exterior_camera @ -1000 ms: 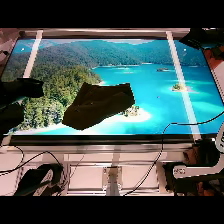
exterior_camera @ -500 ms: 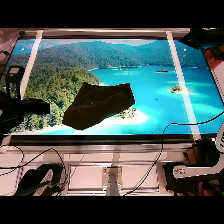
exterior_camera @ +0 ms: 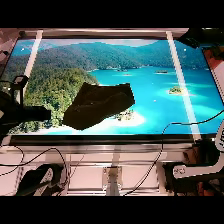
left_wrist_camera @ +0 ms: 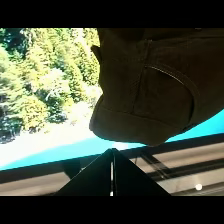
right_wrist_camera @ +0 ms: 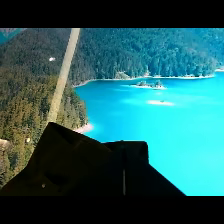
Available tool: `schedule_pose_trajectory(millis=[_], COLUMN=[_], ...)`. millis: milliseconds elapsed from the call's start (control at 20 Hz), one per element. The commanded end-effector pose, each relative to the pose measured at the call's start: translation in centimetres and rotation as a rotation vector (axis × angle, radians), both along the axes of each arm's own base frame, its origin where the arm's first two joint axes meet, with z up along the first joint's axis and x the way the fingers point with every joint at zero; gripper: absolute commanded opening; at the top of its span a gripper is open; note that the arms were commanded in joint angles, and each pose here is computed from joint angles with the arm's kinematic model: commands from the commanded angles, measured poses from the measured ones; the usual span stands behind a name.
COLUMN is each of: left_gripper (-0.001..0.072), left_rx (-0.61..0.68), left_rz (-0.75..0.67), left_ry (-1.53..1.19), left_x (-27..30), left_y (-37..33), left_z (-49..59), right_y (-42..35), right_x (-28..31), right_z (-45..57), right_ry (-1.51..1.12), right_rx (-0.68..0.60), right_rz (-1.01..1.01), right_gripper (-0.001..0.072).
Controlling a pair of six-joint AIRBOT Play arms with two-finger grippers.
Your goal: Fold the clothes and pants, and hang the long-sleeved shirts on hangers.
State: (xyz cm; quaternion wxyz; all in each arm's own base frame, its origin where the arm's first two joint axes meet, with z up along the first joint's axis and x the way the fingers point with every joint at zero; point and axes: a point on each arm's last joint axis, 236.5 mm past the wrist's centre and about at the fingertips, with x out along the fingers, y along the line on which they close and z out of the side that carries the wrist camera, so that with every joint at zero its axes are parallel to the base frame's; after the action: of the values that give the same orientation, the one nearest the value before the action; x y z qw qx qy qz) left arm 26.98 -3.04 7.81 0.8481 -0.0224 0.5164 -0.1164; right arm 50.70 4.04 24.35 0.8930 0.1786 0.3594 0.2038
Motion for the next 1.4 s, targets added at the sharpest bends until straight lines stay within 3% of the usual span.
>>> schedule_pose_trajectory(millis=[0,250,450,550,600,650,700,750,800,850,1350], left_gripper=[0.0023,0.0023,0.0026,0.0028,0.0060,0.0169,0.0366,0.0489,0.0488,0.0487,0.0487], left_rx=[-0.029,-0.082,-0.088,-0.086,-0.081,-0.075,-0.068,-0.065,-0.064,-0.066,-0.068], left_rz=[-0.036,-0.178,-0.203,-0.189,-0.183,-0.176,-0.168,-0.161,-0.159,-0.159,-0.252], left_ry=[0.076,0.173,0.256,0.245,0.231,0.217,0.202,0.188,0.186,0.196,0.306], left_x=[-1.2,-2.1,-1.7,-0.7,-0.2,0.2,0.7,1.1,1.3,1.3,1.1], left_y=[-0.8,-2.7,-2.5,-2.3,-2.2,-2.0,-1.8,-1.8,-1.7,-1.7,-1.7], left_z=[-1.2,-3.6,-6.1,-6.7,-6.8,-6.9,-6.9,-6.9,-7.0,-7.3,-11.3], right_y=[2.8,6.9,6.2,5.9,5.7,5.5,5.4,5.4,5.4,5.4,6.0], right_x=[-0.4,-1.8,-0.5,0.1,0.4,0.7,0.8,0.9,1.1,1.1,0.4], right_z=[-1.1,-1.9,-3.1,-3.2,-3.2,-3.2,-3.2,-3.2,-3.1,-3.1,-3.2], right_ry=[0.053,0.144,0.150,0.138,0.131,0.124,0.121,0.117,0.113,0.112,0.150], right_rx=[0.122,0.341,0.332,0.325,0.320,0.314,0.313,0.315,0.316,0.316,0.332], right_rz=[0.103,0.309,0.261,0.235,0.223,0.210,0.206,0.203,0.198,0.198,0.214], right_gripper=[0.0030,0.0031,0.0047,0.0186,0.0262,0.0282,0.0283,0.0350,0.0428,0.0441,0.0441])
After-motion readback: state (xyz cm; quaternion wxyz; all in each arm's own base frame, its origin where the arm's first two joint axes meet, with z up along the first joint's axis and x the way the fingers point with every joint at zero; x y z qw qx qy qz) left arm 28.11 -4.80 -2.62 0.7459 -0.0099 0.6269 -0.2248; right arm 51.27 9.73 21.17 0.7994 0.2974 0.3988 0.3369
